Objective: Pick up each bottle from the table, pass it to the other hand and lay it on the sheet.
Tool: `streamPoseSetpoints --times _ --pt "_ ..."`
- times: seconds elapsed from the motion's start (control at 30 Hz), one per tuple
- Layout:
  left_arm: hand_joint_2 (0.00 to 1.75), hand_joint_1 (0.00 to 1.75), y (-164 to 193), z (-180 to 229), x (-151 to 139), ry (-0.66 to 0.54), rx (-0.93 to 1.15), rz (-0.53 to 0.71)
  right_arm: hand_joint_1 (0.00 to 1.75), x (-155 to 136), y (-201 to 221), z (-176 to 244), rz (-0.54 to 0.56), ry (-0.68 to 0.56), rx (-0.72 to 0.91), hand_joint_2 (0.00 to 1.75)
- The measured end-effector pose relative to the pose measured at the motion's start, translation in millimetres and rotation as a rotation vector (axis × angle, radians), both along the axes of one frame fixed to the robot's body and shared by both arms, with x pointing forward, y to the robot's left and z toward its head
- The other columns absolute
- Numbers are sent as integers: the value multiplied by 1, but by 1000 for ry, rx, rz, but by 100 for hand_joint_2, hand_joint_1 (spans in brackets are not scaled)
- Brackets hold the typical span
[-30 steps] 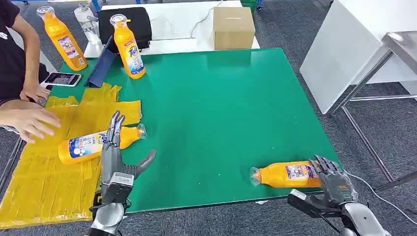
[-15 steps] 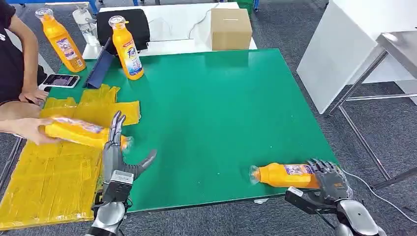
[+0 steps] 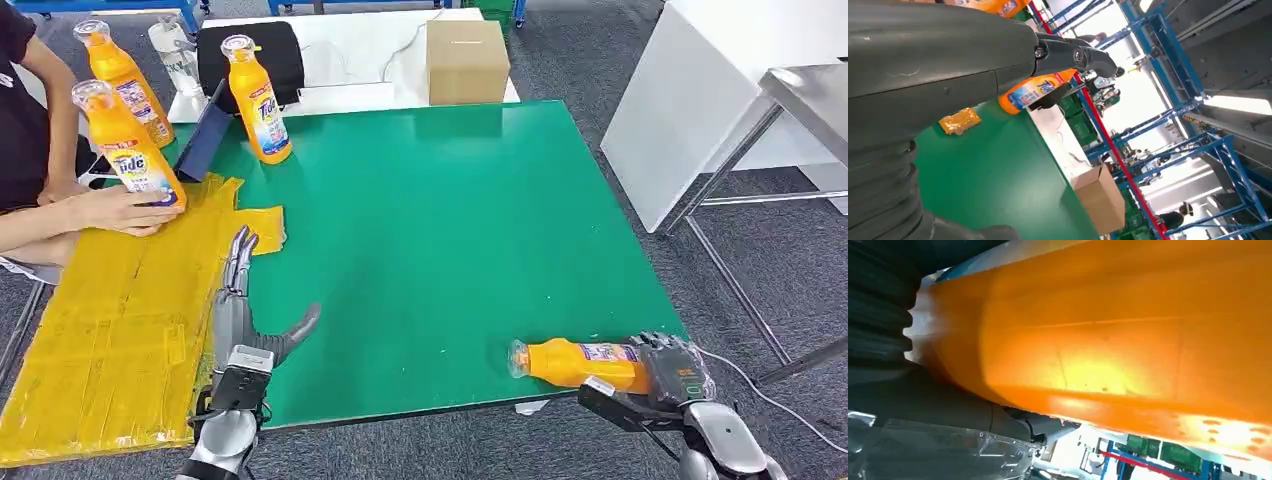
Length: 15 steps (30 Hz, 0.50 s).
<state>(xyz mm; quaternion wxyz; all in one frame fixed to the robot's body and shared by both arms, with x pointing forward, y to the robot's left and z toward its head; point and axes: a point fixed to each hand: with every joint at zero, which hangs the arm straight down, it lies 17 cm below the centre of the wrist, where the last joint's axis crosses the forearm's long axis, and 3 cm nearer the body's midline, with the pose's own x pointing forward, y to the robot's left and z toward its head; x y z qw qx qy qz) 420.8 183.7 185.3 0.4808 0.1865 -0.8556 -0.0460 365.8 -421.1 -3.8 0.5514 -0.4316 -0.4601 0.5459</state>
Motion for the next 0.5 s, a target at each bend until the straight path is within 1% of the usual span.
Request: streamPoseSetpoints --times 0.17,0.23,0.27,0.3,0.33,0.37,0.43,0.5 --pt "175 0 0 0 0 0 0 0 157 1 0 0 0 0 0 175" --pt "175 0 0 0 0 0 0 0 155 1 0 0 -1 0 -1 175" --pt "175 0 0 0 0 0 0 0 159 1 0 0 -1 0 -3 175" --pt "175 0 0 0 0 0 0 0 171 1 0 -1 -1 2 -7 175" --pt "175 0 0 0 0 0 0 0 175 1 1 -1 -1 3 -9 175" --pt "175 0 0 0 0 0 0 0 175 2 1 -1 -1 0 -12 175" --pt "175 0 0 0 0 0 0 0 175 4 4 3 5 -26 -22 175" --pt "175 0 0 0 0 0 0 1 175 8 12 13 17 -89 -6 175"
